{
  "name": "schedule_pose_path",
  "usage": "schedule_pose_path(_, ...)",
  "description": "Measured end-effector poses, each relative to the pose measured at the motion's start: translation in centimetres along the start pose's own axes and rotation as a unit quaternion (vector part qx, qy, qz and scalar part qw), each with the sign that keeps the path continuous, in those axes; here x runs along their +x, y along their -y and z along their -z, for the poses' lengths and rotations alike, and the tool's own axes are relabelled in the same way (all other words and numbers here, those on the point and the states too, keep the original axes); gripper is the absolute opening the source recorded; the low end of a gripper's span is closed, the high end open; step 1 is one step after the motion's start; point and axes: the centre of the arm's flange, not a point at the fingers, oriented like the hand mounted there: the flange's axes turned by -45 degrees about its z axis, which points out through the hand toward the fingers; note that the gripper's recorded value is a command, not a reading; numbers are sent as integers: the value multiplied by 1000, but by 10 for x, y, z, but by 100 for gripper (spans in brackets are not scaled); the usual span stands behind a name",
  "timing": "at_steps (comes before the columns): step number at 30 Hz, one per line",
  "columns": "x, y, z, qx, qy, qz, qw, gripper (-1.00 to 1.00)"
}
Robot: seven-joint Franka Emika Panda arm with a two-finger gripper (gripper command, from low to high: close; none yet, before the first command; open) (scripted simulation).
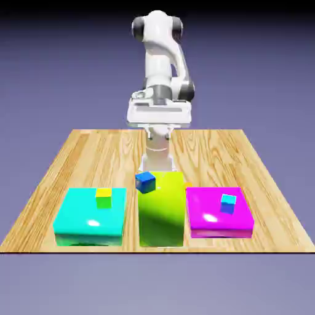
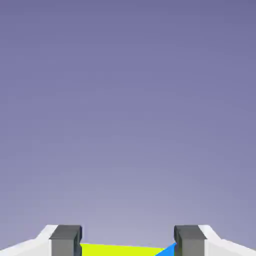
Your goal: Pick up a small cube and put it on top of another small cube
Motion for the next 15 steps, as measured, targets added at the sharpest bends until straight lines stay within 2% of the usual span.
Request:
schedule_pose_path(7,-110,61,-59,32,245,30,968,0)
schedule_pose_path(11,-175,92,-74,31,351,45,935,0)
schedule_pose_path(15,-206,109,-79,28,386,47,921,0)
